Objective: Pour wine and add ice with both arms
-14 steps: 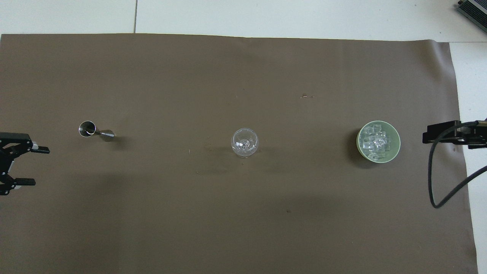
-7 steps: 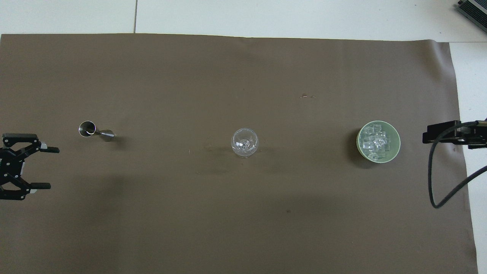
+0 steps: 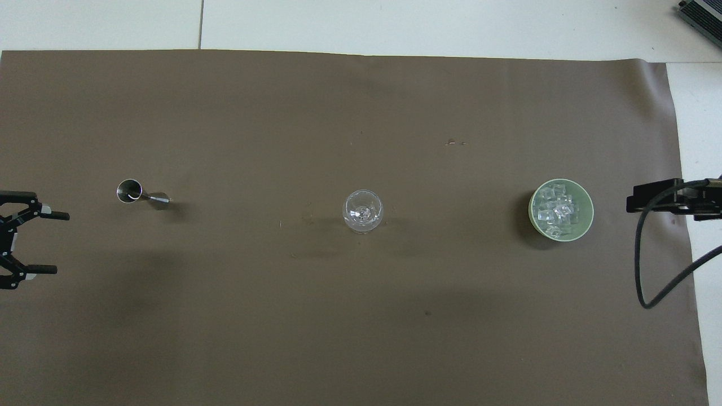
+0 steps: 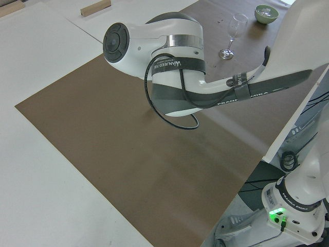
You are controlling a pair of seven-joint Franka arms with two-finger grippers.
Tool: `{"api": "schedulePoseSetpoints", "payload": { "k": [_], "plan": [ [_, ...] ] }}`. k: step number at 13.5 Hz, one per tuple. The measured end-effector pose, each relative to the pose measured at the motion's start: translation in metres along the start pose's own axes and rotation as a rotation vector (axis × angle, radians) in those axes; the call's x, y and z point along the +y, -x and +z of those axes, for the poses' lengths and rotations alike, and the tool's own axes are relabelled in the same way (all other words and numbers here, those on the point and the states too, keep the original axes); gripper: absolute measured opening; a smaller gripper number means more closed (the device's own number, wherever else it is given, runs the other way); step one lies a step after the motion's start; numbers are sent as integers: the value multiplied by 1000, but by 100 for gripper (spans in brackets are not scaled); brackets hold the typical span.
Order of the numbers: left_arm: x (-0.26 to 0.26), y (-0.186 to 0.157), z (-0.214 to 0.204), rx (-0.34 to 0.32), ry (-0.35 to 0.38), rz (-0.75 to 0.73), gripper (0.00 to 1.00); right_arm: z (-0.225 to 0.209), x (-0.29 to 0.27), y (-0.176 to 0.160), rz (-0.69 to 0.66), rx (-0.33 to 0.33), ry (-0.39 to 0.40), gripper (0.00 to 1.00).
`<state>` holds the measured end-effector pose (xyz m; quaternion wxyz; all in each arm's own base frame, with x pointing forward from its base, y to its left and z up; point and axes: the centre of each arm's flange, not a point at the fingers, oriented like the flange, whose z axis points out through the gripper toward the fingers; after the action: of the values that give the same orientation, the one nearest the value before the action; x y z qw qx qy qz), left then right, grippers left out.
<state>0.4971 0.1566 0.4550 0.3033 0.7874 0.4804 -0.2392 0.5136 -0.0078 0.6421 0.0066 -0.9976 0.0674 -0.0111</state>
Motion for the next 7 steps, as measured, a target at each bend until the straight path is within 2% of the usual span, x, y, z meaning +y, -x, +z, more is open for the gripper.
{"api": "schedulePoseSetpoints", "payload": {
  "k": [2,7],
  "plan": [
    [2,-13,2,-26,-7,-10,100,0,0,0,0,0,0,100],
    [-2,-54,14,-148,52,-135,100,0,0,0,0,0,0,100]
  ]
}}
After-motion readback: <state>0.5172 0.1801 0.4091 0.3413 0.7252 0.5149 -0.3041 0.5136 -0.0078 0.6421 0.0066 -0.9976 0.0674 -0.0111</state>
